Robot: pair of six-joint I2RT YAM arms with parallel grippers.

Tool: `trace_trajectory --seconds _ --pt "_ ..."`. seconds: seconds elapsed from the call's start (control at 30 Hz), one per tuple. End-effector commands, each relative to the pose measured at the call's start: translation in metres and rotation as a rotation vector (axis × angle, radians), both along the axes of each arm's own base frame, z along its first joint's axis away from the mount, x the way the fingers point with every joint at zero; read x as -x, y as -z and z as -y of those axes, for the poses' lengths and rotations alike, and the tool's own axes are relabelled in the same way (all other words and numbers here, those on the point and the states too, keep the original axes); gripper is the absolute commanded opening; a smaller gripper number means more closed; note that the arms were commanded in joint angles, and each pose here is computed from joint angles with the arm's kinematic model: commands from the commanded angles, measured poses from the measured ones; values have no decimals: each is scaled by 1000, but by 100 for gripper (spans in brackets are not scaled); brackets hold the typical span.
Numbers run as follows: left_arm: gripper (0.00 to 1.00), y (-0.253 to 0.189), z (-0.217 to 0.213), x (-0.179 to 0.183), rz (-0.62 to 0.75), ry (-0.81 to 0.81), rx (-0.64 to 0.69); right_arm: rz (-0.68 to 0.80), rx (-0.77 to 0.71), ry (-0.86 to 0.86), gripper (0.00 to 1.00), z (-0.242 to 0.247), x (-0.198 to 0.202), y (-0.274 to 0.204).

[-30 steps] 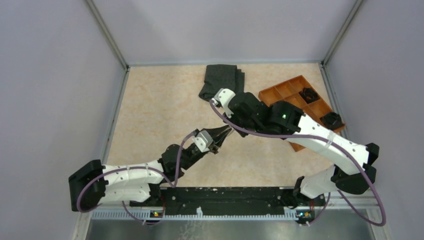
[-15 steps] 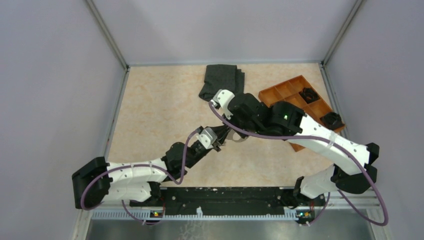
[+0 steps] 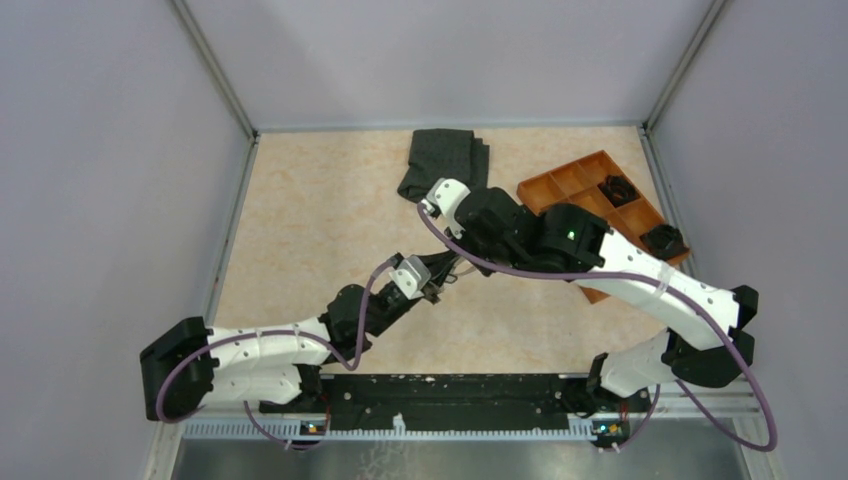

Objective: Remove the keys from the keyring
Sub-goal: Remove the key from the keyring.

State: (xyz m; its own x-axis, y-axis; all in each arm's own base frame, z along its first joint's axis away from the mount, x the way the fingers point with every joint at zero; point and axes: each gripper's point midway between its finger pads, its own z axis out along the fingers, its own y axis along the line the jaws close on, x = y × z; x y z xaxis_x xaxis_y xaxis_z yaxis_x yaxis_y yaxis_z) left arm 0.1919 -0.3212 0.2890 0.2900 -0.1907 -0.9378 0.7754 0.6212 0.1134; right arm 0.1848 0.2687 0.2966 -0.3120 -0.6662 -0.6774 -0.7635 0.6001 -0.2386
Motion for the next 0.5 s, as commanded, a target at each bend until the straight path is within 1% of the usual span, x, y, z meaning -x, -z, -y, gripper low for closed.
trace_trajectory --seconds 0.0,0.2,0.47 --pt "0 -19 -6 4 35 4 54 75 -37 55 0 5 -9 -20" --pt "0 -23 -10 8 54 15 78 66 -3 103 0 22 -13 -3" --pt "0 -27 -14 10 67 17 107 37 0 135 0 34 -18 13"
